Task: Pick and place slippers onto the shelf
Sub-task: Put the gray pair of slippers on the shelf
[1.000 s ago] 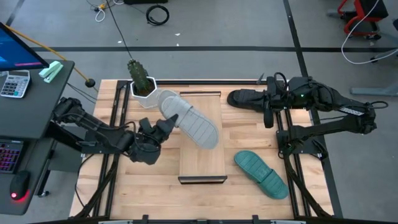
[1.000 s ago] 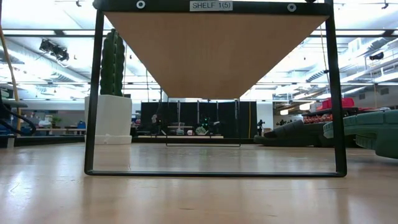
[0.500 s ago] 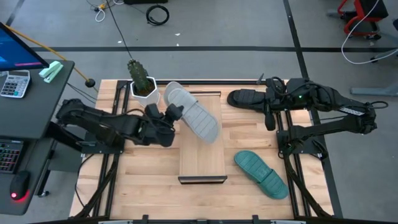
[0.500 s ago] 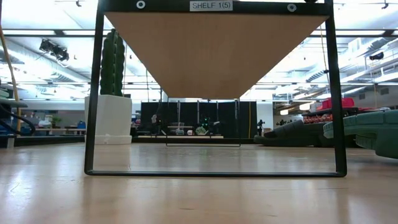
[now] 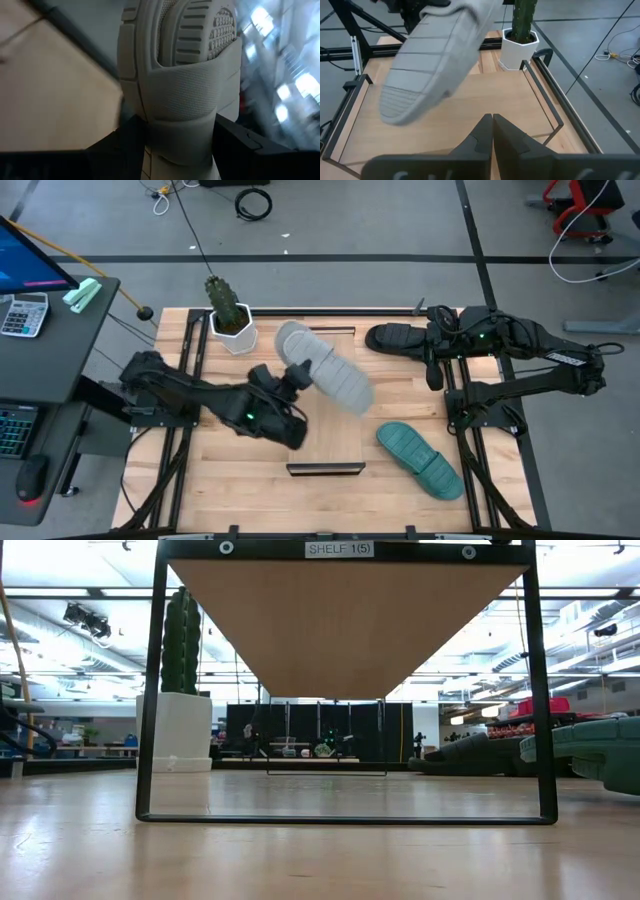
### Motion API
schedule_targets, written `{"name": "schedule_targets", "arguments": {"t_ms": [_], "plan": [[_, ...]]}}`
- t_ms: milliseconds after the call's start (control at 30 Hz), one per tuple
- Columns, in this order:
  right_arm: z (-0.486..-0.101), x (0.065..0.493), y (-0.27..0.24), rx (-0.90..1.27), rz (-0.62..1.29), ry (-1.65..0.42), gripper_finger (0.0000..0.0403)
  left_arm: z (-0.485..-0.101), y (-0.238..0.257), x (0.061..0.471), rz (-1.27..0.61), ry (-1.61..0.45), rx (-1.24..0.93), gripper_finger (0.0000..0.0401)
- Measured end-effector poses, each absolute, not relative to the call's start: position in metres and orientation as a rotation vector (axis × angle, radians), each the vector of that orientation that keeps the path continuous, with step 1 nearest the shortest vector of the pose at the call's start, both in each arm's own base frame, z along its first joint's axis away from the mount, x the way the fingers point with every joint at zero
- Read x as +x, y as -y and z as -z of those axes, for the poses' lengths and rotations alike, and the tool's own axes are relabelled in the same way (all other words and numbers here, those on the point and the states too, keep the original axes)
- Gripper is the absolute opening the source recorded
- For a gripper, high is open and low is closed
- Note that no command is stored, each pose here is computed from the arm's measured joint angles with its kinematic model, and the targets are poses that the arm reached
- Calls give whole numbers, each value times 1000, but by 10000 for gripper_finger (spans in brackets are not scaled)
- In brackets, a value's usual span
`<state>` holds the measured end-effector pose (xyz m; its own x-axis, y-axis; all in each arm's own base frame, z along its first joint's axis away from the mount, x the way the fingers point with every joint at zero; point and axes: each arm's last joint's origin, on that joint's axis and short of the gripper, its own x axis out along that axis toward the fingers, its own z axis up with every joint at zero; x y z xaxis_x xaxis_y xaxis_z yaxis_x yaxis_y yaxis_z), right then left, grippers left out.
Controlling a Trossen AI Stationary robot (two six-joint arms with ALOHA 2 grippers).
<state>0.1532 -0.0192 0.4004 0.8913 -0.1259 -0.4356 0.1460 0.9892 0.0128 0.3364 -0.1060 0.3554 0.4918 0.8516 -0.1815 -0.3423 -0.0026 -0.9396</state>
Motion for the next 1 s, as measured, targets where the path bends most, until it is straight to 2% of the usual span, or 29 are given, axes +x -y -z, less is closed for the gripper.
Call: {"name": "schedule_targets", "arguments": {"t_ms": [133, 367, 533, 1000], "plan": [[-399, 153, 19, 47, 139, -462, 20, -342, 116, 356, -997, 686, -1183, 187], [-395, 151, 18, 63, 128, -507, 20, -323, 130, 380, -974, 799, -1197, 187], [-395, 151, 18, 71, 101, -510, 20, -318, 127, 382, -992, 780, -1163, 187], [-395, 151, 17, 74, 90, -509, 20, -321, 72, 377, -1135, 653, -1103, 187]]}}
